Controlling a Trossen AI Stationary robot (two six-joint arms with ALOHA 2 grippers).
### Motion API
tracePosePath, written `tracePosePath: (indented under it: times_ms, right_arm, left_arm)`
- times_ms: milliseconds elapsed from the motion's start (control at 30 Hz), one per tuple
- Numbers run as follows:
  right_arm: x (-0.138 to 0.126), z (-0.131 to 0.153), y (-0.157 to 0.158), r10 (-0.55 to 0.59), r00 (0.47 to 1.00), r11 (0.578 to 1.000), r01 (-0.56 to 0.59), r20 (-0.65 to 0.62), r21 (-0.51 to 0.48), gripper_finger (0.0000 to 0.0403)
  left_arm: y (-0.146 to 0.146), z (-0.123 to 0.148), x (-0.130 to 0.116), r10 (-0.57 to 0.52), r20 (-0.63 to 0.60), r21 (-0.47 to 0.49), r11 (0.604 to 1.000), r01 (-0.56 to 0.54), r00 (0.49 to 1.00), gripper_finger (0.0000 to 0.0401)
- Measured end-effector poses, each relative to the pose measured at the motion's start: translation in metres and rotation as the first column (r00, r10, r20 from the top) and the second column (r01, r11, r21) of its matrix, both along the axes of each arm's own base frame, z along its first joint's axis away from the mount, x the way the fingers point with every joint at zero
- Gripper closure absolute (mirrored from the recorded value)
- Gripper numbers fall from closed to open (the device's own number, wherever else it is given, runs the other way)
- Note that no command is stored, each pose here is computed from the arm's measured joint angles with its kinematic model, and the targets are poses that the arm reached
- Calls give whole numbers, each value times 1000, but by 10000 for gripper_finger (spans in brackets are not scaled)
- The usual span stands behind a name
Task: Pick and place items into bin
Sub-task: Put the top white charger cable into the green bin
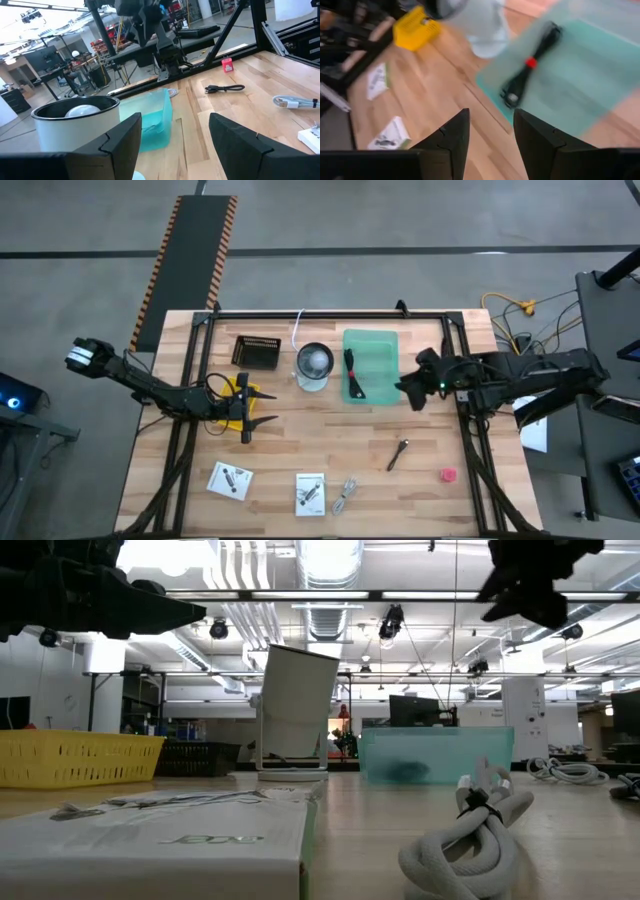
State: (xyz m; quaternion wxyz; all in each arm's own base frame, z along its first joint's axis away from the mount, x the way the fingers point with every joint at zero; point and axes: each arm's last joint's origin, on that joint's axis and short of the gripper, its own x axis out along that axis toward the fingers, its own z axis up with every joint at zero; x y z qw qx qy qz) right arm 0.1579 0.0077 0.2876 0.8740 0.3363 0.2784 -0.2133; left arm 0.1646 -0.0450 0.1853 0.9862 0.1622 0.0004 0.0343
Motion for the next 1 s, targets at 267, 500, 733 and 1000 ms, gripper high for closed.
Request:
tracePosePath:
  times_ms: [267,500,733,1000]
  right_arm:
    - [-4,-19,0,-80,975,993,97,-209,73,262]
    - [-2,-41,2,-131,881,975,198,-455,103,263]
    - [6,-57,3,-133,799,973,219,-586,77,262]
    - [15,-70,4,-124,743,976,211,-657,56,264]
  left_arm:
    - [0,0,0,0,0,0,1000,0,1000,185]
    - [0,0,0,0,0,0,1000,0,1000,185]
    - [0,0,0,0,0,0,1000,0,1000,185]
    - [0,0,0,0,-1,0,1000,0,1000,185]
